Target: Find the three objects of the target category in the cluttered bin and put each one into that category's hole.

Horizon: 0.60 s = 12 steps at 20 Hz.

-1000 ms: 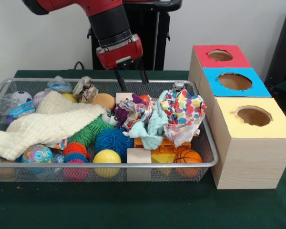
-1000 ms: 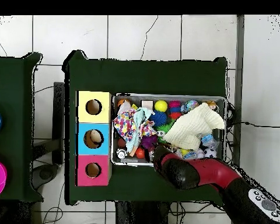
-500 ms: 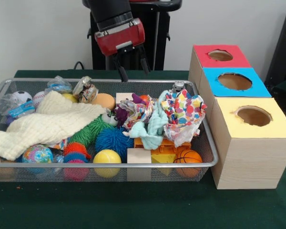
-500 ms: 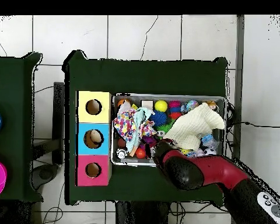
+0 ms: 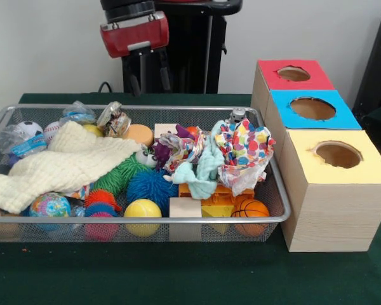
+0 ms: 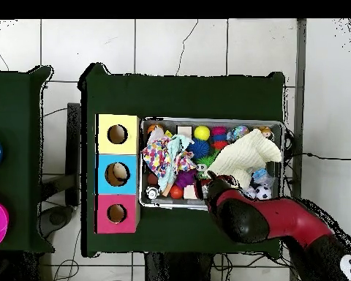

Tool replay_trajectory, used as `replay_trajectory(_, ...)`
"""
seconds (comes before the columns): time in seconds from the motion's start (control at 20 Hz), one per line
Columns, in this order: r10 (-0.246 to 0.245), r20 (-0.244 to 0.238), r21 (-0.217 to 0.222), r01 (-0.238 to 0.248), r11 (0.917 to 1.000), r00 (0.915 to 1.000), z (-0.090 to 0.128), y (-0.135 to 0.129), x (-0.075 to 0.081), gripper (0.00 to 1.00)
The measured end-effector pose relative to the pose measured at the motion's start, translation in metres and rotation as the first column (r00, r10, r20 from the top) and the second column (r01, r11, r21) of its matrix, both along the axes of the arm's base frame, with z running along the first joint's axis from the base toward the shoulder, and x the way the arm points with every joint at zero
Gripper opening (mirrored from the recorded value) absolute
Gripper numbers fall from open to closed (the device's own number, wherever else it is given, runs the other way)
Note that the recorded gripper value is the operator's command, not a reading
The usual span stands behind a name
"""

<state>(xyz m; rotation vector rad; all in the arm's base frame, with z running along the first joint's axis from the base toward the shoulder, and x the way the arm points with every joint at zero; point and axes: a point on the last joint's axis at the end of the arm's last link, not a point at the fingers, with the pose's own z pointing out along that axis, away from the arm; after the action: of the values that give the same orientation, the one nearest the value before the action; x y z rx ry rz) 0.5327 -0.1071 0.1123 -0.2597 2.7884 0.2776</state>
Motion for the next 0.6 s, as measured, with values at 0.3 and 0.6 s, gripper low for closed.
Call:
replay_trajectory(0.3, -0.007, -0.009, -0.056, 0.006, 0.9984, 0.9999, 0.001, -0.023, -0.011, 1.0)
replay_trajectory(0.6, -0.005, -0.017, -0.089, 0.003, 0.996, 0.9998, -0.006, -0.04, -0.024, 1.0)
